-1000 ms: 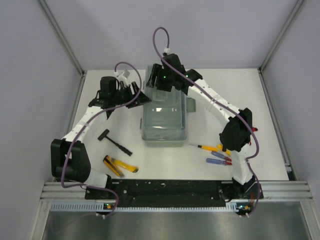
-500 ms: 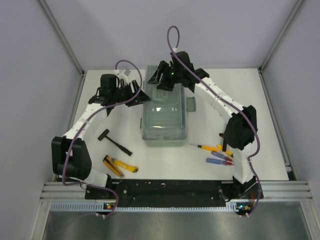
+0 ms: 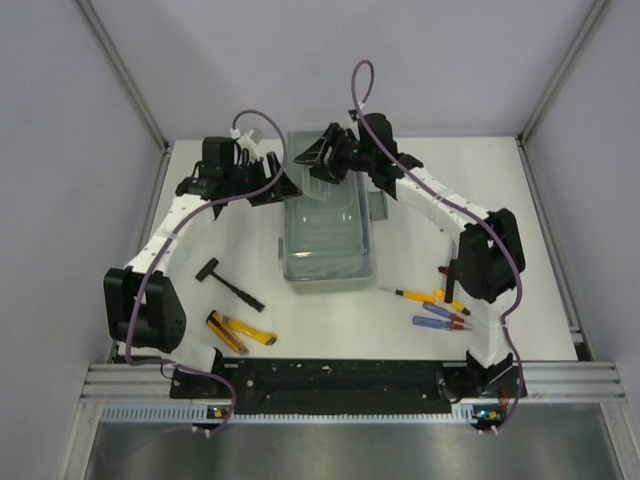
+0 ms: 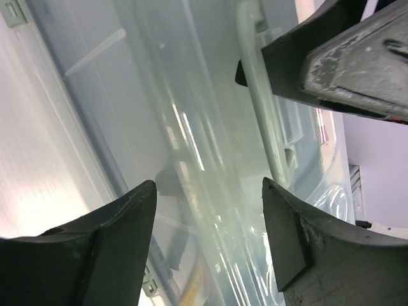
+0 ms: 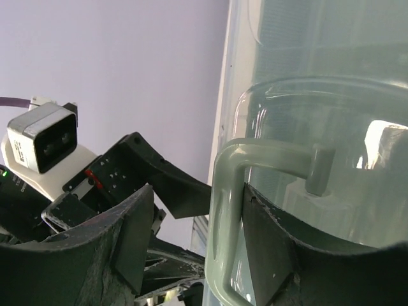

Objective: Pack the tool kit

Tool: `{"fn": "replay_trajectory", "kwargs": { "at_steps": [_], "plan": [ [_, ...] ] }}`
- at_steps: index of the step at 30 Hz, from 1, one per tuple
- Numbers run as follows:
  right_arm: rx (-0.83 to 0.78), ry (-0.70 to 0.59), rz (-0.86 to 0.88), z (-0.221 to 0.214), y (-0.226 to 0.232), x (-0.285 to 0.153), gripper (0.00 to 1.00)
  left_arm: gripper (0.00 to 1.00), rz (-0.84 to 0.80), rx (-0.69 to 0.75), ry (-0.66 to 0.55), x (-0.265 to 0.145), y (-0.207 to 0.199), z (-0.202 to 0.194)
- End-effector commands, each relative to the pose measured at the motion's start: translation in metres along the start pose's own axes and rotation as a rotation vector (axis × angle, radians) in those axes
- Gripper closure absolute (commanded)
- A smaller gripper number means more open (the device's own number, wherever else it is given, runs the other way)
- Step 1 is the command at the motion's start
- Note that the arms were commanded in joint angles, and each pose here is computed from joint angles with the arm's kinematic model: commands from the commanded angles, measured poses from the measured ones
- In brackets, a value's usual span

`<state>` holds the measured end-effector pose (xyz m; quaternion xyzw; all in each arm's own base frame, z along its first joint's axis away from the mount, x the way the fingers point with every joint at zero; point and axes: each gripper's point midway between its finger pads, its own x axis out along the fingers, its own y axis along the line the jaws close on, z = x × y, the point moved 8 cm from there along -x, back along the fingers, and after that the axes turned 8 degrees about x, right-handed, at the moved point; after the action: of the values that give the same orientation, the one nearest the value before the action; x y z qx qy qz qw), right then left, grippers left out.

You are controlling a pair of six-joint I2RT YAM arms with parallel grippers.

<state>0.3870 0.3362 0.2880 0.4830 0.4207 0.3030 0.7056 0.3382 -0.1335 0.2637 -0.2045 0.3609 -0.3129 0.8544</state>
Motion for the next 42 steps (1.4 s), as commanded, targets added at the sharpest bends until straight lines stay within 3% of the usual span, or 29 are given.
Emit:
{"fn": "replay_trajectory", "kwargs": {
  "at_steps": [1,7,14,29,35,42],
  "plan": [
    [0.026,0.075,0.122,-0.016,0.009,-0.001,0.44,0.3,-0.029,0.139,-0.091,-0.022,-0.03,0.027],
    [0.044,0.045,0.143,-0.012,0.006,-0.005,0.46,0.34,-0.072,0.189,-0.151,-0.035,-0.044,0.035],
    [0.052,0.031,0.138,-0.009,0.003,-0.006,0.47,0.37,-0.192,0.181,-0.178,-0.023,-0.055,0.034],
    [0.035,-0.026,0.084,-0.003,-0.004,-0.014,0.47,0.54,-0.101,0.056,-0.036,0.033,-0.042,0.018],
    [-0.02,-0.129,-0.012,0.008,-0.006,-0.037,0.39,0.63,-0.053,0.02,-0.003,0.042,-0.037,0.009],
    [-0.091,-0.245,-0.098,0.025,-0.005,-0.077,0.39,0.69,-0.019,-0.025,-0.021,0.042,-0.037,0.013]
  ]
}}
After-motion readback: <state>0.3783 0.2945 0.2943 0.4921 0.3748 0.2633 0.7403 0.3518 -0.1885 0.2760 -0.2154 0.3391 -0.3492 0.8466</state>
